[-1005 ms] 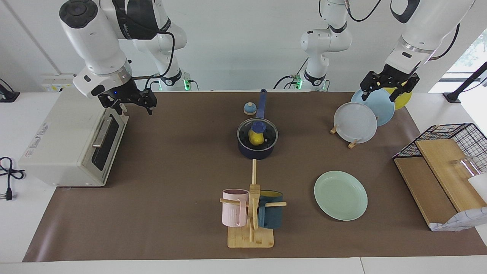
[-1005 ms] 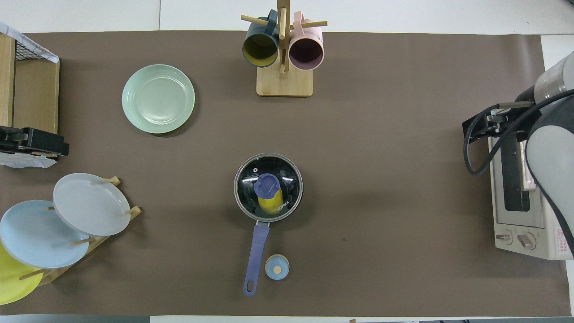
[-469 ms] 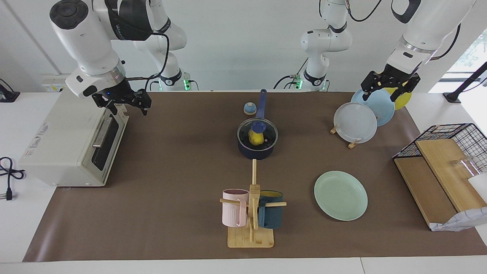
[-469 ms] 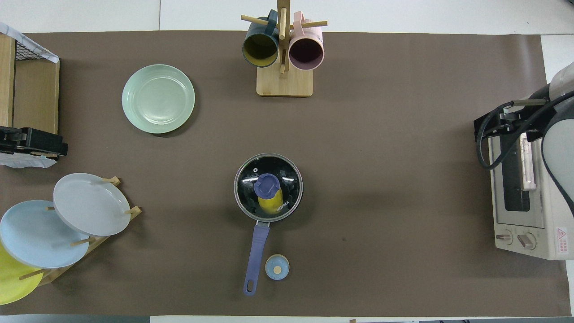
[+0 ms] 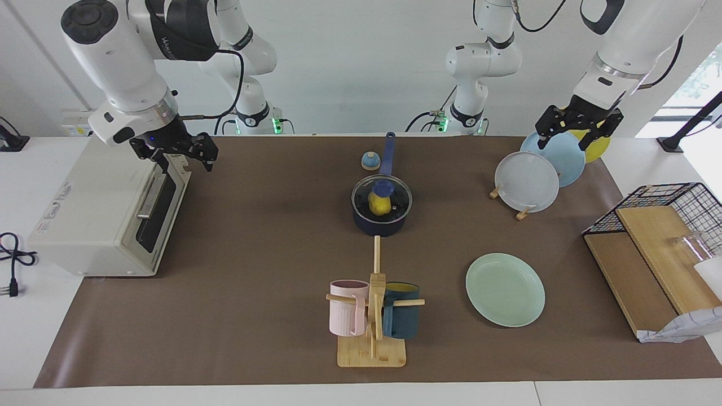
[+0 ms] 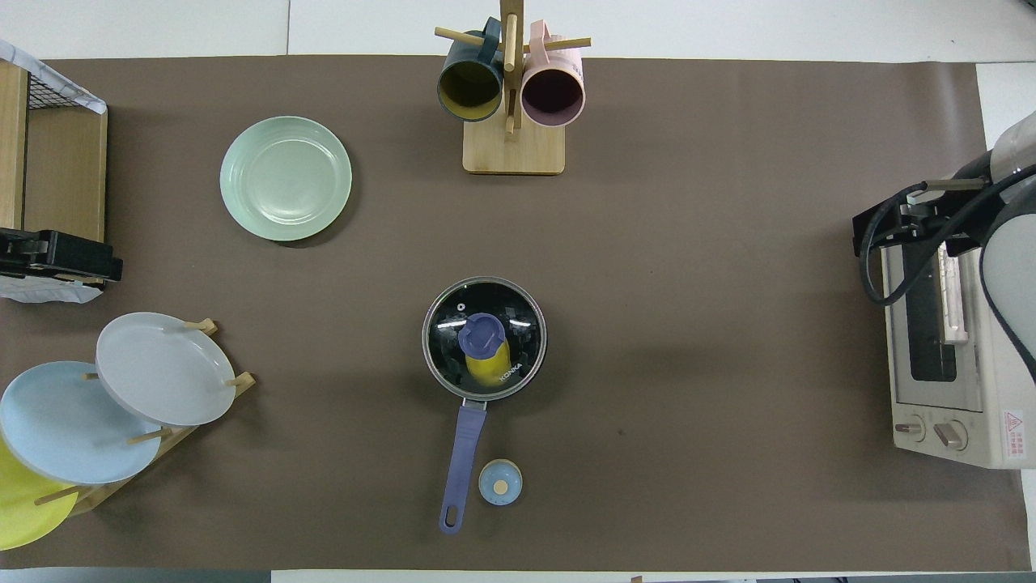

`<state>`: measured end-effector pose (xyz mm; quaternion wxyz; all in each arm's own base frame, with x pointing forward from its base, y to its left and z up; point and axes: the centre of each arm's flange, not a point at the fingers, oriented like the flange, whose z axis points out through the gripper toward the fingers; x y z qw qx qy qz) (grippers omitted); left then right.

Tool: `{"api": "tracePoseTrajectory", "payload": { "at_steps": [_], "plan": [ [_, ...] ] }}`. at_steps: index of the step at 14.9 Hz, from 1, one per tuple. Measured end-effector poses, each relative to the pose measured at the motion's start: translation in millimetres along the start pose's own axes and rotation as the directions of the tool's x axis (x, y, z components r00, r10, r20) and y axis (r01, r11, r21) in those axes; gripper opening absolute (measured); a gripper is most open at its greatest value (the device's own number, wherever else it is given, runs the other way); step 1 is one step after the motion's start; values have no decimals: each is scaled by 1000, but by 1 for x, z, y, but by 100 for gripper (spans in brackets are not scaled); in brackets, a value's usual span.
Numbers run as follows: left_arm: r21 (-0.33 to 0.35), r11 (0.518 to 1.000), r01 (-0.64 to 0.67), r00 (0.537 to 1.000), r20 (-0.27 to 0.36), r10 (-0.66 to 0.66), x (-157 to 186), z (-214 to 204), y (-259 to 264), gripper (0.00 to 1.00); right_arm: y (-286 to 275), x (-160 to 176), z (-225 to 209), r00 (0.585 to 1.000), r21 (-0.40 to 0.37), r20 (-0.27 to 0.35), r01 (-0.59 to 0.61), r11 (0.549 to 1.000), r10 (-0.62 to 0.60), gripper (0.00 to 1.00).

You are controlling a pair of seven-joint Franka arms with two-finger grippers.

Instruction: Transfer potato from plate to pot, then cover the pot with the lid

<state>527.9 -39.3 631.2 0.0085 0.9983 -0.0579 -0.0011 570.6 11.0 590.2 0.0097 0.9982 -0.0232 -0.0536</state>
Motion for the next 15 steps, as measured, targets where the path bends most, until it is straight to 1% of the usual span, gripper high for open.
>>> {"api": "tracePoseTrajectory", "payload": {
  "at_steps": [3,6,15],
  "plan": [
    [0,1000,0,1000,0,0,0,0,0,100,22,1,0,999,4,-2,-40,999,40,100],
    [0,1000,0,1000,0,0,0,0,0,100,31,2,-1,998,7,-9,-58,998,58,100],
    [0,1000,0,1000,0,0,0,0,0,100,32,3,-1,999,10,-14,-39,999,39,100]
  ]
}}
